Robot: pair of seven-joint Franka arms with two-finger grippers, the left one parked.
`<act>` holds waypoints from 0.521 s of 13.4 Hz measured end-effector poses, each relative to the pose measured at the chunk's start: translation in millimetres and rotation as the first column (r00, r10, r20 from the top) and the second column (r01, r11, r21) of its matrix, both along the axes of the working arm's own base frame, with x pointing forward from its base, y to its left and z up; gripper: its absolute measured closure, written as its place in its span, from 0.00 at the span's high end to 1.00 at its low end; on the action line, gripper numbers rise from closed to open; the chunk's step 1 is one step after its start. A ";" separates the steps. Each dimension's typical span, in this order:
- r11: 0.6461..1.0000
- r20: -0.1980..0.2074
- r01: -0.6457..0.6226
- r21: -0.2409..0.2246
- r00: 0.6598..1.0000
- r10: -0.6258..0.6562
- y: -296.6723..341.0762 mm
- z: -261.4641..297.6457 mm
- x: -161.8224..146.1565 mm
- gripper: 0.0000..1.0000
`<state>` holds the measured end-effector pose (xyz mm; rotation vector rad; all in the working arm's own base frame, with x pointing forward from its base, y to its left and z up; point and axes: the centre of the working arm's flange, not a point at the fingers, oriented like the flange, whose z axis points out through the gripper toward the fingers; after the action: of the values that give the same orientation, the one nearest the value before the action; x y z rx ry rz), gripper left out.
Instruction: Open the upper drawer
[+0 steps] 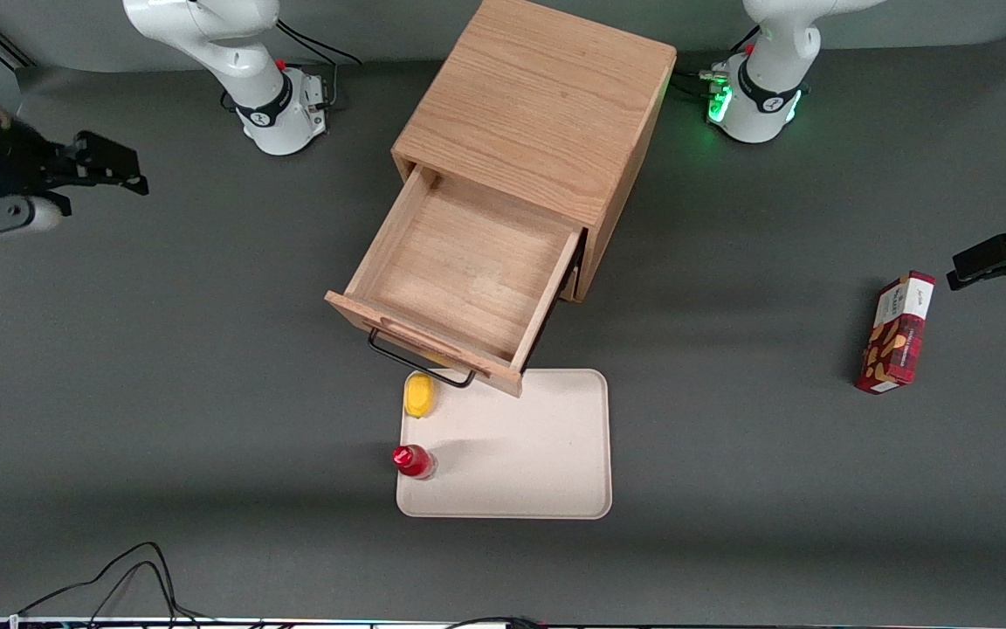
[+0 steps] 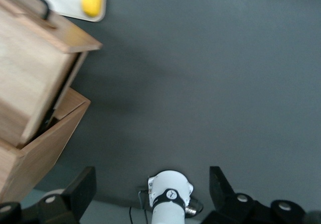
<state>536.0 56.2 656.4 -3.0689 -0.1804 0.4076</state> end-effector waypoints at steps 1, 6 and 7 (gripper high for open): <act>1.000 0.009 0.030 -0.007 1.000 -0.030 -6.0 -7.6 -11.8 1.00; 0.992 0.119 0.096 -0.087 0.989 -0.085 -16.1 8.2 -81.9 1.00; 0.990 0.135 0.104 -0.100 0.987 -0.090 -19.6 9.2 -79.2 1.00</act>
<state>456.8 36.6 665.6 -3.1946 -0.0126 0.2188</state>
